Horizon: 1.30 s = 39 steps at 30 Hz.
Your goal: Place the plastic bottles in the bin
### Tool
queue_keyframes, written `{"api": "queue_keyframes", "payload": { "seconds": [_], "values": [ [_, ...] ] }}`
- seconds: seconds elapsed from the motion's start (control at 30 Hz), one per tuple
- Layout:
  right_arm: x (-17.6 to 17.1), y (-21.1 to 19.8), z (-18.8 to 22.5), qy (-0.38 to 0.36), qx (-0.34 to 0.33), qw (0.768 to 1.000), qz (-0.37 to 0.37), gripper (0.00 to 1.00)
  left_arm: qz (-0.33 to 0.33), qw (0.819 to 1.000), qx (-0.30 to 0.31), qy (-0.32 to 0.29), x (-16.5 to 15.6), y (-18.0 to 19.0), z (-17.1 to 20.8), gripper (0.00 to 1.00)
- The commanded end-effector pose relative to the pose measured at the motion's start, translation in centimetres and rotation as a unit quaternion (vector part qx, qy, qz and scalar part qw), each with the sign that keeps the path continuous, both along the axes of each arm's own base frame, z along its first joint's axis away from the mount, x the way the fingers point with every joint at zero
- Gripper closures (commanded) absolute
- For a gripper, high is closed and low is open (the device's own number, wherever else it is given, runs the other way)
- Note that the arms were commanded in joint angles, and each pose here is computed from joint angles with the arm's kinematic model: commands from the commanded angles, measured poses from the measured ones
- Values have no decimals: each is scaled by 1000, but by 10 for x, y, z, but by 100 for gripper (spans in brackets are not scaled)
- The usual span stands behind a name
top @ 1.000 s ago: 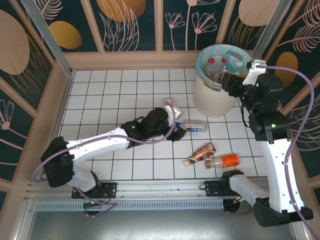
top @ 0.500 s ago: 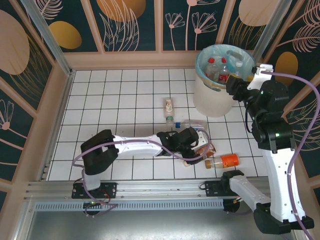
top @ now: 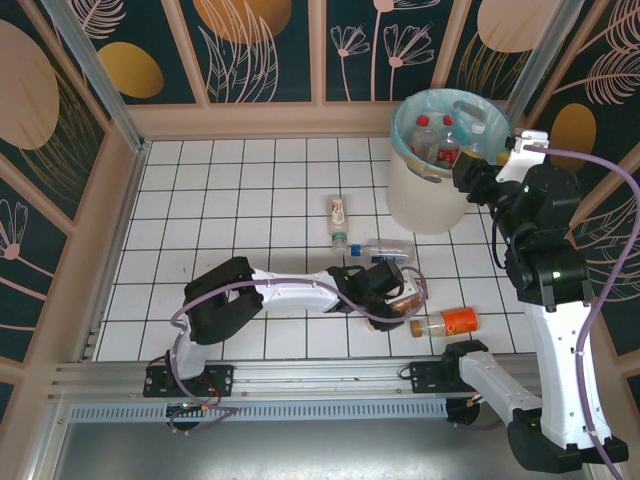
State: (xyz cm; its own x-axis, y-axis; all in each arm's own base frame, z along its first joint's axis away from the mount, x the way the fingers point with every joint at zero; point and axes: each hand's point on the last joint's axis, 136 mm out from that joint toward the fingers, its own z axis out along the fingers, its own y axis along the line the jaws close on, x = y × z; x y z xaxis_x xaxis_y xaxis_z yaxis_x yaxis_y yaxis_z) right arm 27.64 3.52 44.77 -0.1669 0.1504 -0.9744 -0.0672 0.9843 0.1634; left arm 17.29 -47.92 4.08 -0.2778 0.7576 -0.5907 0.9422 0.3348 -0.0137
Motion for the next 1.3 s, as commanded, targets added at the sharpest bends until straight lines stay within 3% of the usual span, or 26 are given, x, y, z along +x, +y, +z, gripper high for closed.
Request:
{"api": "queue_keyframes", "payload": {
  "seconds": [0.0, 0.23, 0.57, 0.83, 1.07, 1.13, 1.27],
  "values": [
    [-2, -3, 7, -20, -5, 1000, -8, 33, -1, 1000, 19, -7, 3, 2, -8, 22],
    [-1, -4, 7, -20, -6, 1000, -10, 33, -5, 1000, 21, -23, 4, 8, -6, 34],
    [-1, -3, 8, -21, -4, 1000, -8, 33, 11, 998, 46, -27, 8, 19, -20, 33],
    [0, -2, 11, -28, -1, 1000, -6, 32, 28, 998, 26, -58, 17, 22, 6, 48],
    [5, 5, 16, -32, 7, 999, 12, 32, 66, 991, -40, -105, 30, 36, 73, 52],
    [7, 17, 19, -37, 14, 998, 44, 32, 72, 987, -70, -122, 32, 39, 101, 52],
    [-3, 64, 36, -73, 39, 979, 185, 32, 109, 962, -167, -185, 42, 54, 191, 52]
  ]
}}
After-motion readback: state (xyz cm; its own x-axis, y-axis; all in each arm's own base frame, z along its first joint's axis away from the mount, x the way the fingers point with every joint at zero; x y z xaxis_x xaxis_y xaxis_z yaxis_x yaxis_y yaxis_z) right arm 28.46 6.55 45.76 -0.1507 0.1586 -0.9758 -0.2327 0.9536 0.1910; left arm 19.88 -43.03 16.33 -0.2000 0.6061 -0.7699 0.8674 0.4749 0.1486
